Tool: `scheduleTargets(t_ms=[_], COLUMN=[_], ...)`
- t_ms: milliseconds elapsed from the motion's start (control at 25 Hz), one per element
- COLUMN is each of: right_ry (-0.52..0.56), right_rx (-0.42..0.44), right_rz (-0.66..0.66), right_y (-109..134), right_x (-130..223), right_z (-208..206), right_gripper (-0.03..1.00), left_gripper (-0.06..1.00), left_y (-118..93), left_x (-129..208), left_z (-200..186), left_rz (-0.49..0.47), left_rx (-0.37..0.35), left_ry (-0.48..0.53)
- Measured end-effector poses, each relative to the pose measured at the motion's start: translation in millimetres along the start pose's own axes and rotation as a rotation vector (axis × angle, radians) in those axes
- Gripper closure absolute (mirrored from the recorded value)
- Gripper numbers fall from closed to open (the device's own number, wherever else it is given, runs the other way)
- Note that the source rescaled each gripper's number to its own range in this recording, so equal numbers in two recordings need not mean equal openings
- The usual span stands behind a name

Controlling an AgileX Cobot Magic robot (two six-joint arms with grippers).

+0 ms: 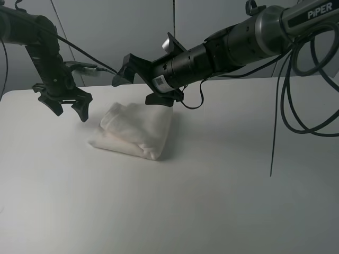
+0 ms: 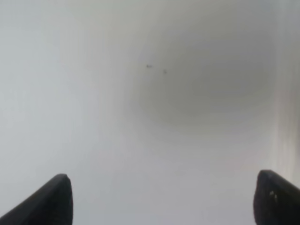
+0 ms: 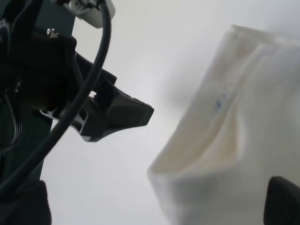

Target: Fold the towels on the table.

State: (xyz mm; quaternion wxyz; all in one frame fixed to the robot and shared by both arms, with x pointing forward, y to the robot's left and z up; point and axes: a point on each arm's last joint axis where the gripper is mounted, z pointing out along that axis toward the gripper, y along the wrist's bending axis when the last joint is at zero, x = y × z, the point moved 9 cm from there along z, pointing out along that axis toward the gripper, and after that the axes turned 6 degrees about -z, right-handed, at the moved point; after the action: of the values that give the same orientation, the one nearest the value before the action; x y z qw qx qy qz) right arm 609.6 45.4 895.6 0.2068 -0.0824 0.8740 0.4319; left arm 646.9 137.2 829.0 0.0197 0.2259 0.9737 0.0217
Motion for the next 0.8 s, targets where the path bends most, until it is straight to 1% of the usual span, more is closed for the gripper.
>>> scheduleTargets(t_ms=[160,240,360,440,520,560,680,800], right_ry=[-0.001,0.016,0.057,0.088,0.125,0.128,0.138,0.117], right_rx=[-0.004,-0.022,-0.023,0.015,0.099,0.146,0.345,0.522], right_rz=[-0.008,-0.027,-0.121,-0.195,-0.297,-0.328,-0.485,-0.588], right_y=[0.7,4.0,10.4,13.6,11.0,11.3,3.2,3.9], right_x=[-0.2,2.9,8.4,10.2,11.3,8.5,-3.1,-16.9], right_z=[0.0,-0.1,-7.2,-19.0,-35.9,-47.2,-89.7,-140.5], right_gripper=[-0.03,-0.03,-0.03,-0.03,-0.03,-0.03,-0.03,-0.03], left_gripper=[-0.05,-0.05,-0.05,-0.05,-0.05,-0.05,-0.05,-0.05], left_y=[2.1,2.9,4.6,7.5,14.3,17.6,24.4,28.1], left_x=[4.7,6.7,5.7,4.2,4.4,5.1,14.7,32.4], left_z=[0.0,-0.9,-13.4,-30.8,-56.4,-70.7,-111.2,-150.8], left_rz=[-0.002,0.000,-0.004,-0.011,-0.026,-0.033,-0.045,-0.045], left_rx=[-0.003,-0.007,-0.008,-0.011,-0.015,-0.016,-0.028,-0.051], left_ry=[0.025,0.035,0.013,-0.023,-0.072,-0.103,-0.193,-0.284])
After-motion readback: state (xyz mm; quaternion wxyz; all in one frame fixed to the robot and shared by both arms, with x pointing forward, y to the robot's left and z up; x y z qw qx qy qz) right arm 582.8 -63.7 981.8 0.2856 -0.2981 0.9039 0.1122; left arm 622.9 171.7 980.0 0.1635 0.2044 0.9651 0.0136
